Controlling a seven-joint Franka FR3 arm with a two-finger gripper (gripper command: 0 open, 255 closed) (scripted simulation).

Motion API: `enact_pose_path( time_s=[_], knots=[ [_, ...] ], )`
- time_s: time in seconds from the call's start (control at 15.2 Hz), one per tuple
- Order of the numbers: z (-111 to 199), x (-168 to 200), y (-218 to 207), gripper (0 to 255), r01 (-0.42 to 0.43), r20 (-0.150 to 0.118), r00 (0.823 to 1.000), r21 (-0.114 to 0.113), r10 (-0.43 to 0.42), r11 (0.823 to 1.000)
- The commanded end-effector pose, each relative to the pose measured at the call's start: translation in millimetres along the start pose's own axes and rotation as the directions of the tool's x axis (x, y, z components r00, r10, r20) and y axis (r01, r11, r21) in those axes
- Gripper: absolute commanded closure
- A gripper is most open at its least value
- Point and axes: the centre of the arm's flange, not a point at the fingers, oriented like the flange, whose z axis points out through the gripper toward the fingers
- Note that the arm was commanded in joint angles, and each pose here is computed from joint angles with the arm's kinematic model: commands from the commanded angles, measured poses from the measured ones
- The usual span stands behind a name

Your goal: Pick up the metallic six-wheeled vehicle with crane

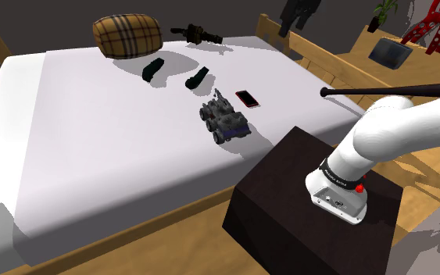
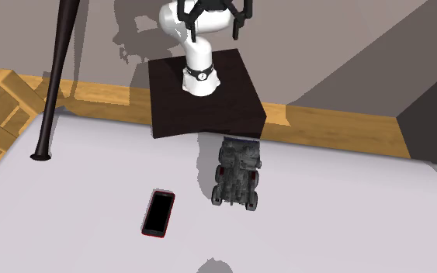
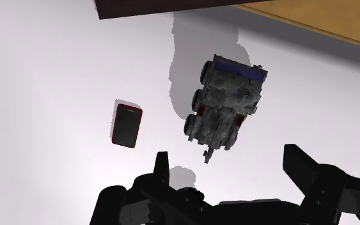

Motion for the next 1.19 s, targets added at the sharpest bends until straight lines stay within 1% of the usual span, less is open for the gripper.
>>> enact_pose_path(
  time_s=[0.0, 0.53, 0.79, 1.12],
  knots=[
    [0.0, 0.0, 0.0, 0, 0.000, 0.000, 1.000, 0.000, 0.000, 1.000],
    [97.9, 40.6, -19.2, 0, -0.103, 0.048, 0.994, 0.013, 0.102, 0.995],
    [147.5, 59.9, -27.8, 0, -0.154, 0.072, 0.986, 0.018, 0.153, 0.988],
    [210.0, 82.9, -37.8, 0, -0.218, 0.103, 0.971, 0.022, 0.215, 0.976]
  ],
)
